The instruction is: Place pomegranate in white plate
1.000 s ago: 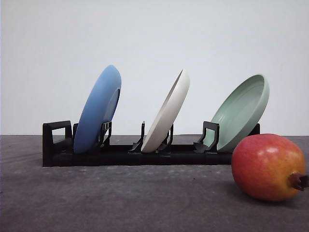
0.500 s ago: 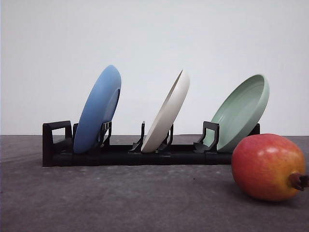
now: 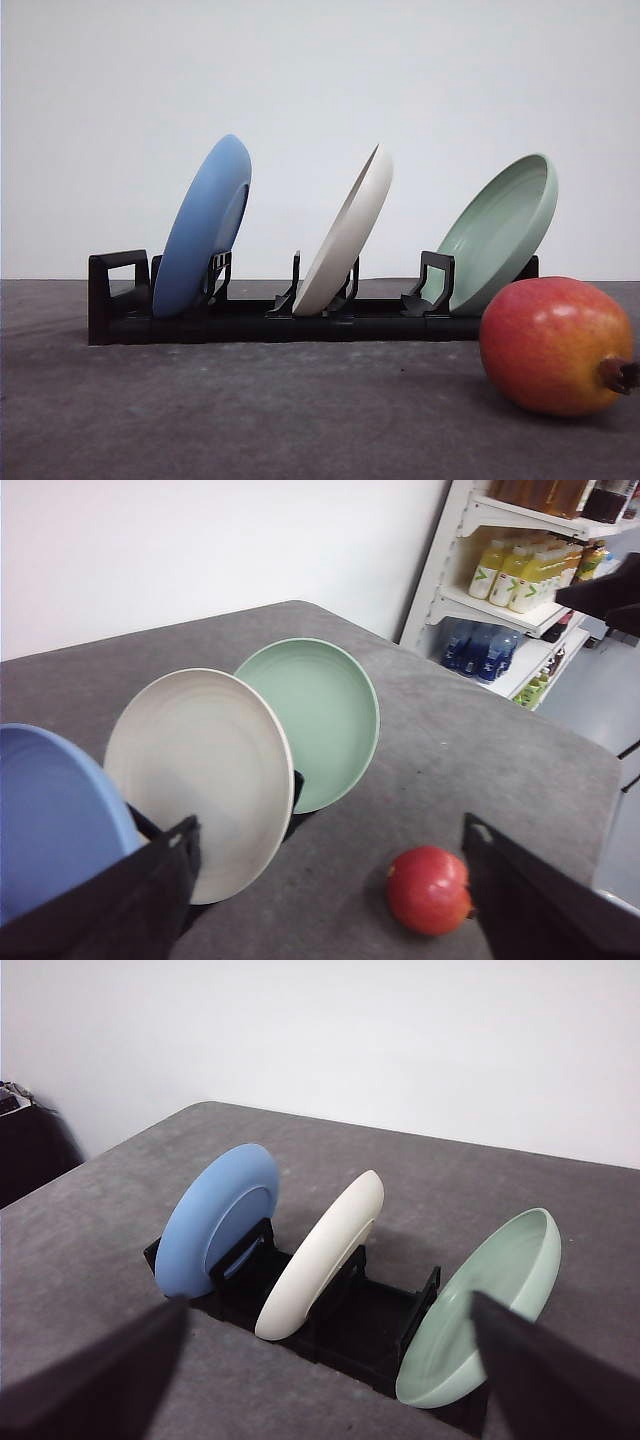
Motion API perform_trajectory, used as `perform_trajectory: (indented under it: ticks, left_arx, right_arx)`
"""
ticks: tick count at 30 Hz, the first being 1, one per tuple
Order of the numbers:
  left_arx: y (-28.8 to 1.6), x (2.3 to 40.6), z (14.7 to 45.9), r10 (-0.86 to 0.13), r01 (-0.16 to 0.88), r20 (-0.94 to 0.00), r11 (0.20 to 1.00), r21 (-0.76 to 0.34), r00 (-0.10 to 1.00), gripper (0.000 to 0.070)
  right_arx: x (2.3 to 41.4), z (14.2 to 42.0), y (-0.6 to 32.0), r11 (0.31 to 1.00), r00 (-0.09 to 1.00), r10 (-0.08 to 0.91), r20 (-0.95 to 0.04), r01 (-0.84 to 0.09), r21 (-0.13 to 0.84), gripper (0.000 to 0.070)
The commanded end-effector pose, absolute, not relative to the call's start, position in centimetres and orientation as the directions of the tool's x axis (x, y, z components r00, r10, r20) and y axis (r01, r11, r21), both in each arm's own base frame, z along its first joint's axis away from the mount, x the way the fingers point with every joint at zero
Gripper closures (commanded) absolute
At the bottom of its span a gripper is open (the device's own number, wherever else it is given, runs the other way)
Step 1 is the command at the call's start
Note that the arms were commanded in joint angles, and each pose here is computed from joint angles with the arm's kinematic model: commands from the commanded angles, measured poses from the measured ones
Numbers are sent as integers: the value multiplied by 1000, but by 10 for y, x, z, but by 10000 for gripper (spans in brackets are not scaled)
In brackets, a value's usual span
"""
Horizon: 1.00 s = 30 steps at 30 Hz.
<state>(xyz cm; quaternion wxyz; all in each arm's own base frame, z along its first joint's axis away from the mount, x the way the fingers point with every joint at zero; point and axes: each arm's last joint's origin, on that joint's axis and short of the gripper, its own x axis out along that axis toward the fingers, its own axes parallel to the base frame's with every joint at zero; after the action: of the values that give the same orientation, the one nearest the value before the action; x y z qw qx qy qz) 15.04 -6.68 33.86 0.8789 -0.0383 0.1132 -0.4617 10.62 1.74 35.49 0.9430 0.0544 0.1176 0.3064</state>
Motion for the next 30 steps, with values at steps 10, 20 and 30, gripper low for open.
perform_trajectory:
  ticks: [10,20,30]
  left_arx:
    - [-119,197,344,-809,751,-293,584,-310,509,144]
    - [-225,278,341,-714,723,-567,634,-275,410,144]
    - [-281,317,298,-608,710,-678,681,-179,413,144]
  right_arx:
    - [105,358,18,791,779,596,-197,-526,311,29]
    - [106,357,18,788,772,601,-206,-528,318,29]
    - [106,357,19,782,768,607,-206,-531,326,29]
